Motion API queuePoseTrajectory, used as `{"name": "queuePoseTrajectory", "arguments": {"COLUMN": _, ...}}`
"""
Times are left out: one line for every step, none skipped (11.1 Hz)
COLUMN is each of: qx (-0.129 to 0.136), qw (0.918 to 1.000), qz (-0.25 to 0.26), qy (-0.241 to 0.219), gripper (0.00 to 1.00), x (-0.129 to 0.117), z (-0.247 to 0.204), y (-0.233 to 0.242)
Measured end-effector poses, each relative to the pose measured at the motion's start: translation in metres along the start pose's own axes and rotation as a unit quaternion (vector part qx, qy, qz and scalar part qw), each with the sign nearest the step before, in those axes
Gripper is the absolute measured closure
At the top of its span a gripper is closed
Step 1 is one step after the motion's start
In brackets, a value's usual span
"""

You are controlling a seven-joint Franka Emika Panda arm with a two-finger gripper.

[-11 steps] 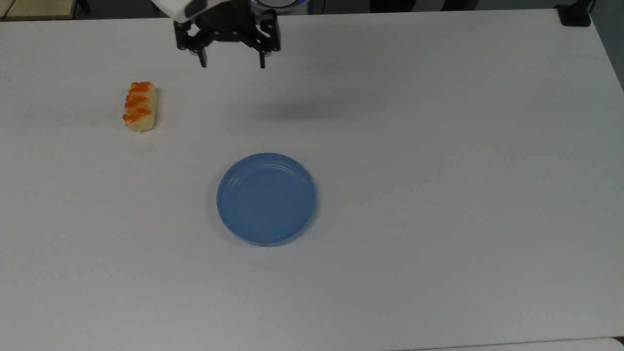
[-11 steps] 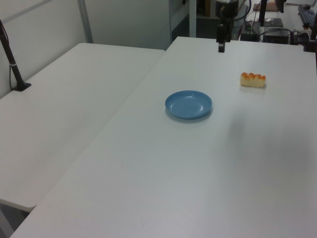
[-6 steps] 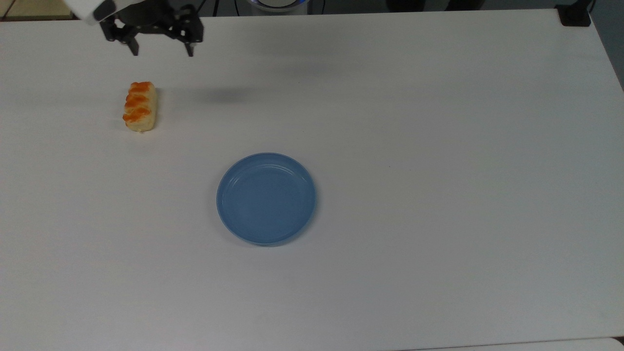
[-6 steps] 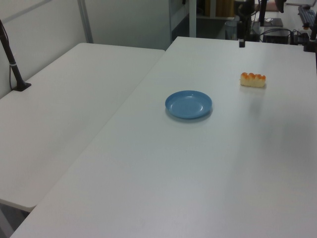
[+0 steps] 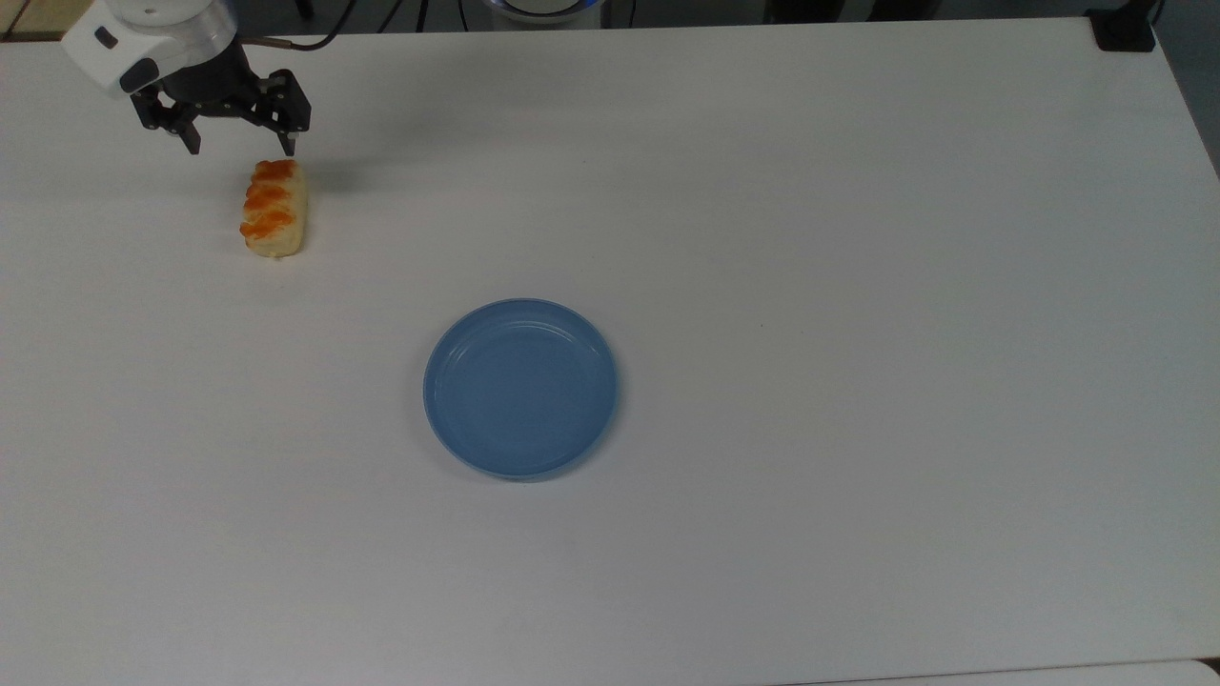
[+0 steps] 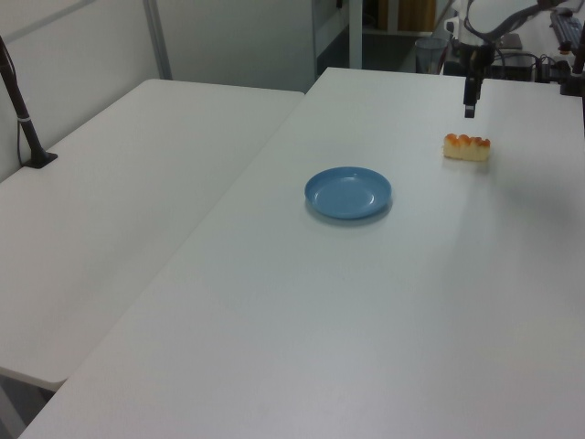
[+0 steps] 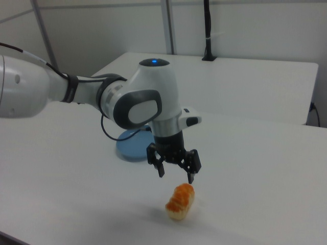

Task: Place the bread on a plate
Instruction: 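Close the gripper on the bread roll and lift it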

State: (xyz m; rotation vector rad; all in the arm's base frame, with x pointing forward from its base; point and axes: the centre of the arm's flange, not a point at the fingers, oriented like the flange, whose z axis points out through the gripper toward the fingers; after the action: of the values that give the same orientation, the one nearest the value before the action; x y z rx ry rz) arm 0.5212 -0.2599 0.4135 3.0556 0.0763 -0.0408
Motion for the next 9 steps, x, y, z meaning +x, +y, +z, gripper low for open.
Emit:
{"name": "queuePoseTrajectory", "arguments": {"qx": -0.001, "qw": 1.0, "qz": -0.004, "qy": 0.002, "gripper": 0.0, "x": -0.003, "z": 0.011, "y": -0.001}}
{"name": "queuePoseTrajectory", "arguments": {"qx": -0.005, "qw": 1.0, "qz": -0.007, "qy": 0.005, "gripper": 0.0, "x": -0.005, "z": 0.024, "y": -0.004}}
{"name": "queuePoseTrajectory", "arguments": {"qx": -0.009, "qw": 0.9999, "qz": -0.011, "qy": 0.006, "gripper": 0.0, "x": -0.006, "z": 0.039, "y": -0.007}}
{"name": "queuePoseTrajectory", "arguments": {"qx": -0.014, "qw": 0.9998, "qz": -0.015, "qy": 0.005, "gripper": 0.0, "x": -0.006, "z": 0.052, "y": -0.009}}
{"name": "queuePoseTrajectory", "arguments": {"qx": -0.02, "qw": 0.9996, "qz": -0.018, "qy": 0.003, "gripper": 0.0, "x": -0.004, "z": 0.063, "y": -0.01}}
{"name": "queuePoseTrajectory", "arguments": {"qx": -0.025, "qw": 0.9995, "qz": -0.021, "qy": 0.0, "gripper": 0.0, "x": -0.002, "z": 0.072, "y": -0.011}}
{"name": "queuePoseTrajectory", "arguments": {"qx": -0.03, "qw": 0.9992, "qz": -0.024, "qy": -0.003, "gripper": 0.0, "x": 0.001, "z": 0.082, "y": -0.012}}
{"name": "queuePoseTrajectory", "arguments": {"qx": -0.034, "qw": 0.999, "qz": -0.027, "qy": -0.009, "gripper": 0.0, "x": 0.003, "z": 0.092, "y": -0.014}}
{"name": "queuePoseTrajectory", "arguments": {"qx": -0.038, "qw": 0.9988, "qz": -0.029, "qy": -0.014, "gripper": 0.03, "x": 0.005, "z": 0.101, "y": -0.015}}
